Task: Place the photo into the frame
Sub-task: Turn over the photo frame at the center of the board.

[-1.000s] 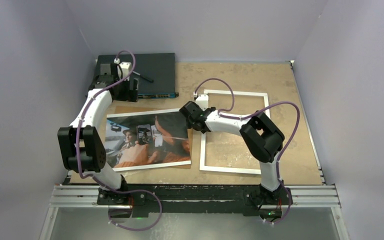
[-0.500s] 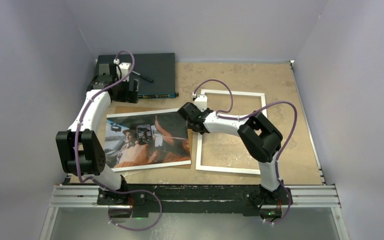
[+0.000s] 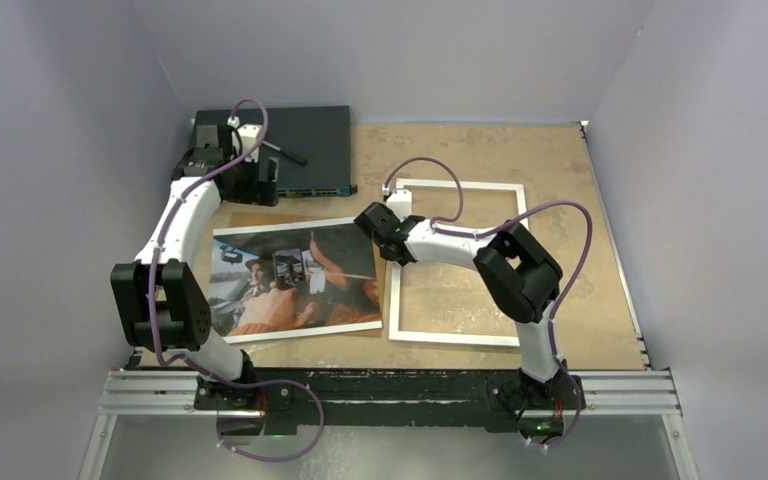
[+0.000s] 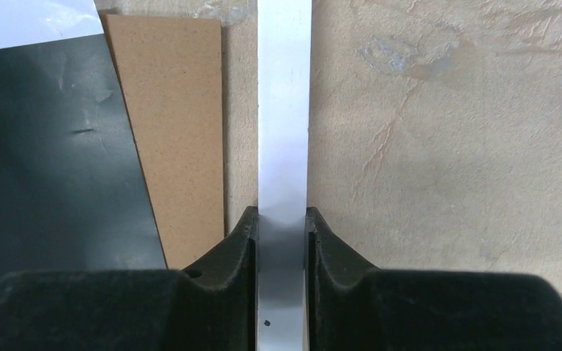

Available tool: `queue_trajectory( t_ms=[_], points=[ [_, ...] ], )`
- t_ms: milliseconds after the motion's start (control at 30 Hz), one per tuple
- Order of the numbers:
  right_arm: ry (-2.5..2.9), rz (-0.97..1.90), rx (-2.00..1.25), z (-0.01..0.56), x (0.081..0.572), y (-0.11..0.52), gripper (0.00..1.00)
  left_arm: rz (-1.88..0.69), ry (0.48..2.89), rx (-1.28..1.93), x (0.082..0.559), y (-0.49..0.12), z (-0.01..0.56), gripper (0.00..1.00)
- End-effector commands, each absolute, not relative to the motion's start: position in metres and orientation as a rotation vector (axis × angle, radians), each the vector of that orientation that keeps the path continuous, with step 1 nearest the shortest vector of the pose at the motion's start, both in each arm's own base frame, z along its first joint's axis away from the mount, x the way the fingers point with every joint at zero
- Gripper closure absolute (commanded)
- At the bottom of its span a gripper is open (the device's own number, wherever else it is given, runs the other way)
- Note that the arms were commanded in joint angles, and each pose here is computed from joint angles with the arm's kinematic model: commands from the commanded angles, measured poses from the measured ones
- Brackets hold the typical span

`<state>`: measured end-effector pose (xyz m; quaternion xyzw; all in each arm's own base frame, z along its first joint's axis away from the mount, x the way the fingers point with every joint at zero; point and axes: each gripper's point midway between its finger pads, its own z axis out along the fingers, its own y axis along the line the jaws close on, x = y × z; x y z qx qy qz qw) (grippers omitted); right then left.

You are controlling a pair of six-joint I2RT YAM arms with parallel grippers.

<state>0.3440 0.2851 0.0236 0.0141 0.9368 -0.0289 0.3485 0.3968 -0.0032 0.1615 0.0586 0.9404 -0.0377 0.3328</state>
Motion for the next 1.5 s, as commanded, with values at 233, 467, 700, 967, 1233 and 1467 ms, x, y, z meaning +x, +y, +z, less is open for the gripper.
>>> queue_trajectory(
  t_ms=[233, 467, 700, 967, 1233, 1467],
  points=[
    [2.343, 0.053, 0.031, 0.114, 0.362, 0.286, 1.00, -0.150, 2.392, 0.177, 0.394, -0.010, 0.189, 0.00],
    [2.268, 0.282, 0.048, 0.190, 0.368, 0.304, 1.00, -0.225, 2.415, 0.168, 0.391, -0.020, 0.179, 0.00],
    [2.135, 0.600, 0.114, 0.288, 0.368, 0.326, 1.00, -0.275, 2.394, 0.225, 0.393, -0.040, 0.180, 0.00],
    [2.035, 0.986, 0.134, 0.375, 0.358, 0.357, 1.00, -0.333, 2.384, 0.235, 0.393, -0.058, 0.183, 0.00],
    [1.836, 1.410, 0.174, 0.439, 0.336, 0.363, 1.00, -0.521, 2.383, 0.160, 0.387, -0.081, 0.177, 0.00],
    [1.709, 1.686, 0.202, 0.457, 0.321, 0.353, 1.00, -0.584, 2.377, 0.209, 0.386, -0.109, 0.174, 0.00]
  ],
)
